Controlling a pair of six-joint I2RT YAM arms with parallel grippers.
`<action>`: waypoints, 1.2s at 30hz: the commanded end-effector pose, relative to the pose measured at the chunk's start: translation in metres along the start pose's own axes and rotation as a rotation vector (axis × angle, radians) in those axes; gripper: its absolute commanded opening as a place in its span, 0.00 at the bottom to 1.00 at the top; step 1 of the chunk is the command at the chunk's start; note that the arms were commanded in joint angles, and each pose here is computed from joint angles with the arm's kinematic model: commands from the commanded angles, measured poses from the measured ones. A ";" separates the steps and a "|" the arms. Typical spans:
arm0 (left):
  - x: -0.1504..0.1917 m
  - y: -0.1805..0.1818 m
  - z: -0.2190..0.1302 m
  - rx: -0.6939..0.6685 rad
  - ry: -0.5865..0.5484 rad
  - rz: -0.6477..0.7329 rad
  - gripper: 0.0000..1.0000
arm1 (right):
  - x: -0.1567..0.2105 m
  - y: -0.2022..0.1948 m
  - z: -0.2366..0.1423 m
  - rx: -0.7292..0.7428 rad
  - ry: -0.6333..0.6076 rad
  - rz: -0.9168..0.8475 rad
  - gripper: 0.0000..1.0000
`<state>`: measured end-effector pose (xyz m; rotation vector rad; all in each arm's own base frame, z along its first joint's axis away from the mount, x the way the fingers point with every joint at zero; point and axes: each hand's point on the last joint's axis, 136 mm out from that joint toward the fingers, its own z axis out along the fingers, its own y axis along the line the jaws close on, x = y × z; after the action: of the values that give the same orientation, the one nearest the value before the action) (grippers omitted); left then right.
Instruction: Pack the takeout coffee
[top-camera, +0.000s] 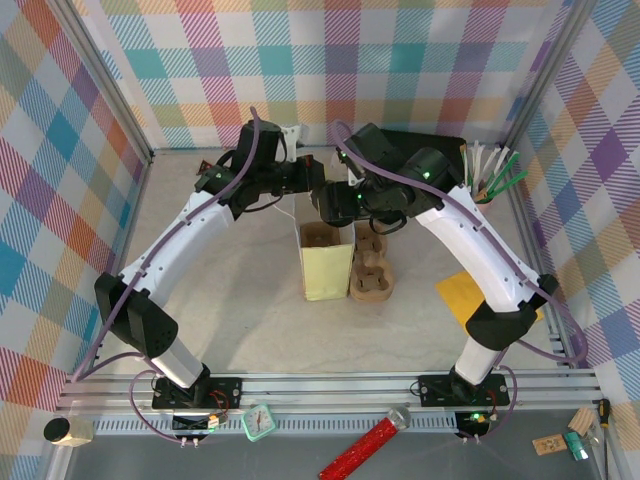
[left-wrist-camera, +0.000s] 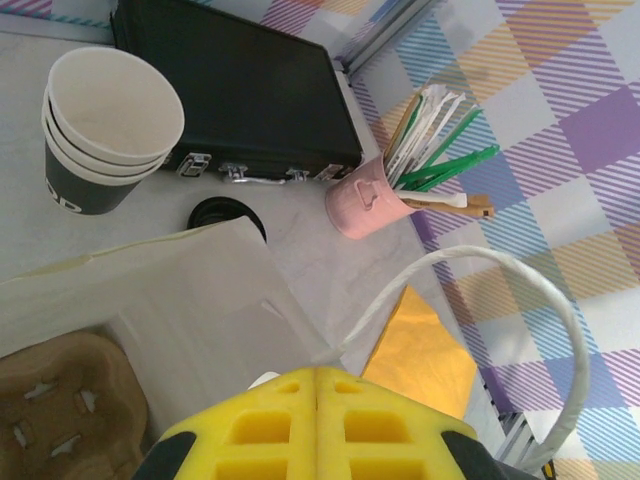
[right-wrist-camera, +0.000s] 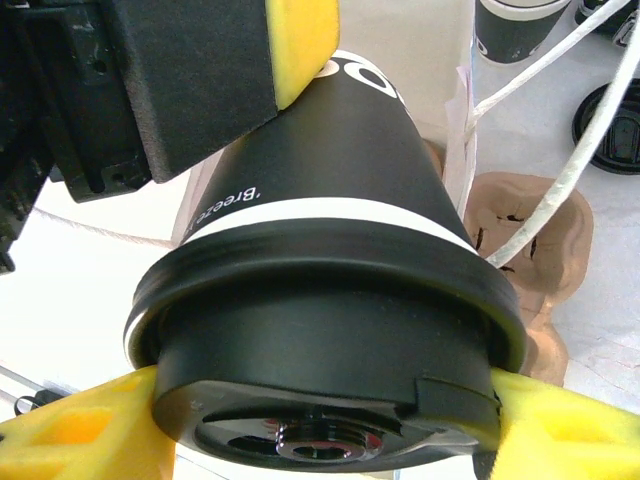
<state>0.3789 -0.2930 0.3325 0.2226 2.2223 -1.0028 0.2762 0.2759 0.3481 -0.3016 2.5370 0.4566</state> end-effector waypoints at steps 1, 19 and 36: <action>0.012 -0.007 -0.008 0.019 0.034 0.014 0.00 | -0.018 0.002 -0.012 -0.017 -0.092 -0.008 0.65; 0.018 -0.009 -0.013 0.028 0.041 0.013 0.00 | -0.032 0.006 -0.019 -0.038 -0.164 -0.018 0.65; 0.036 -0.009 -0.015 0.042 0.094 -0.019 0.00 | -0.038 0.005 -0.023 -0.040 -0.211 -0.023 0.65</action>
<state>0.3642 -0.2892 0.3302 0.2412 2.2281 -1.0259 0.2784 0.2723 0.3526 -0.3281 2.4831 0.4434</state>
